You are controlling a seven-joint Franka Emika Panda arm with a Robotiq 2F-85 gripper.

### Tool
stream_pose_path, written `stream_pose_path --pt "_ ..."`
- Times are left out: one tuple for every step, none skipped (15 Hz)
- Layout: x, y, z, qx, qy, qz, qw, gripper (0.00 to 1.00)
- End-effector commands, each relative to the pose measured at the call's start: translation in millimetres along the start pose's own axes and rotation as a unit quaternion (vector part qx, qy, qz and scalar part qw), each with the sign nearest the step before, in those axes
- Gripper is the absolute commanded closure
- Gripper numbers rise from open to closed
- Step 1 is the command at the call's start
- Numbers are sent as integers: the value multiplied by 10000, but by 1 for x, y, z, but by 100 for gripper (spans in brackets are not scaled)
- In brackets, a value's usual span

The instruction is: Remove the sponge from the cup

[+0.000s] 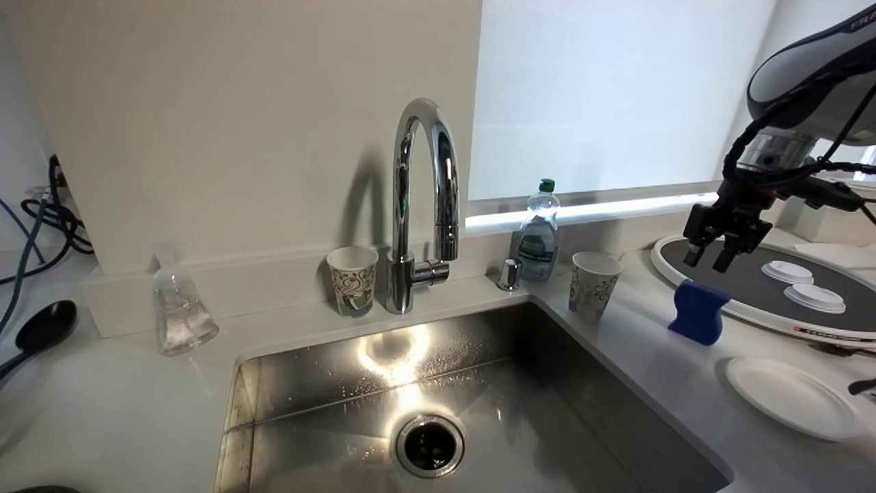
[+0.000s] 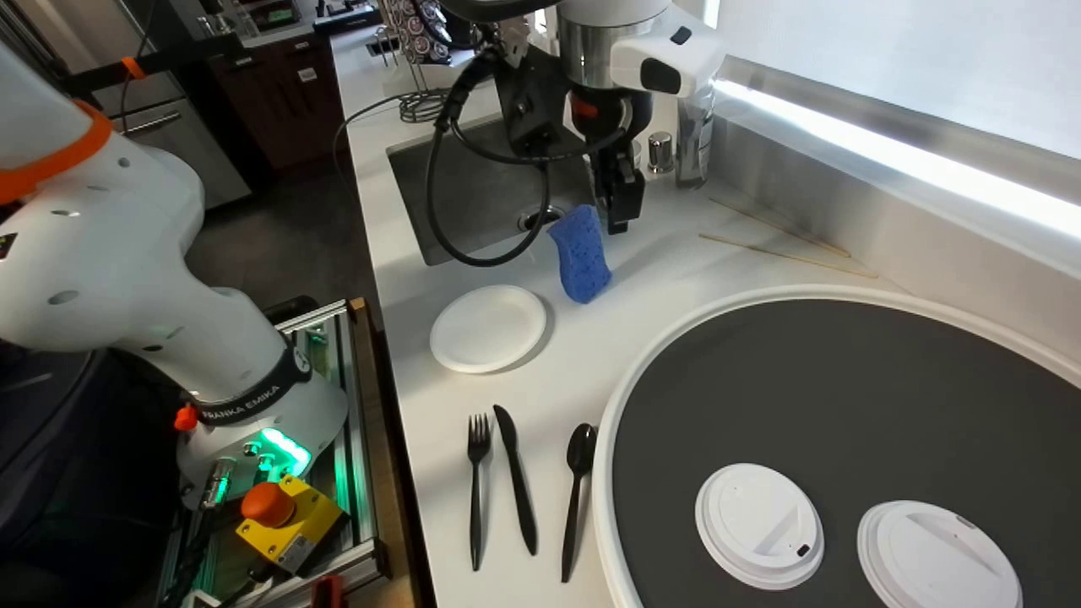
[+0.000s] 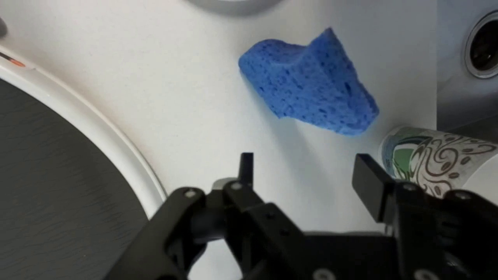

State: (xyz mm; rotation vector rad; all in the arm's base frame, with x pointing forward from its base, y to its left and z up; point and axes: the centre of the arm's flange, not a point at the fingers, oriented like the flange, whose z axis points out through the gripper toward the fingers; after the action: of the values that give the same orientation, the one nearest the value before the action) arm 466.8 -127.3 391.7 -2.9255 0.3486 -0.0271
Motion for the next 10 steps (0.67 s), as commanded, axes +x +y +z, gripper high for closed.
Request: stream_pose_path --pt "-2 -2 -2 12 95 158 9998 1" --pt "-2 -1 -2 9 106 170 9998 0" --pt "-2 -1 -4 9 121 190 9997 0" --pt "-1 -1 -5 -3 145 213 9997 0" --pt "0 0 -6 1 161 235 9996 0" --pt "0 0 -8 -9 181 250 9995 0" --pt "1 1 -10 -10 196 270 9994 0" --pt "1 1 -11 -16 207 273 9994 0" --pt "1 2 -14 -29 211 257 9994 0" --pt "1 2 -16 -35 216 254 9994 0"
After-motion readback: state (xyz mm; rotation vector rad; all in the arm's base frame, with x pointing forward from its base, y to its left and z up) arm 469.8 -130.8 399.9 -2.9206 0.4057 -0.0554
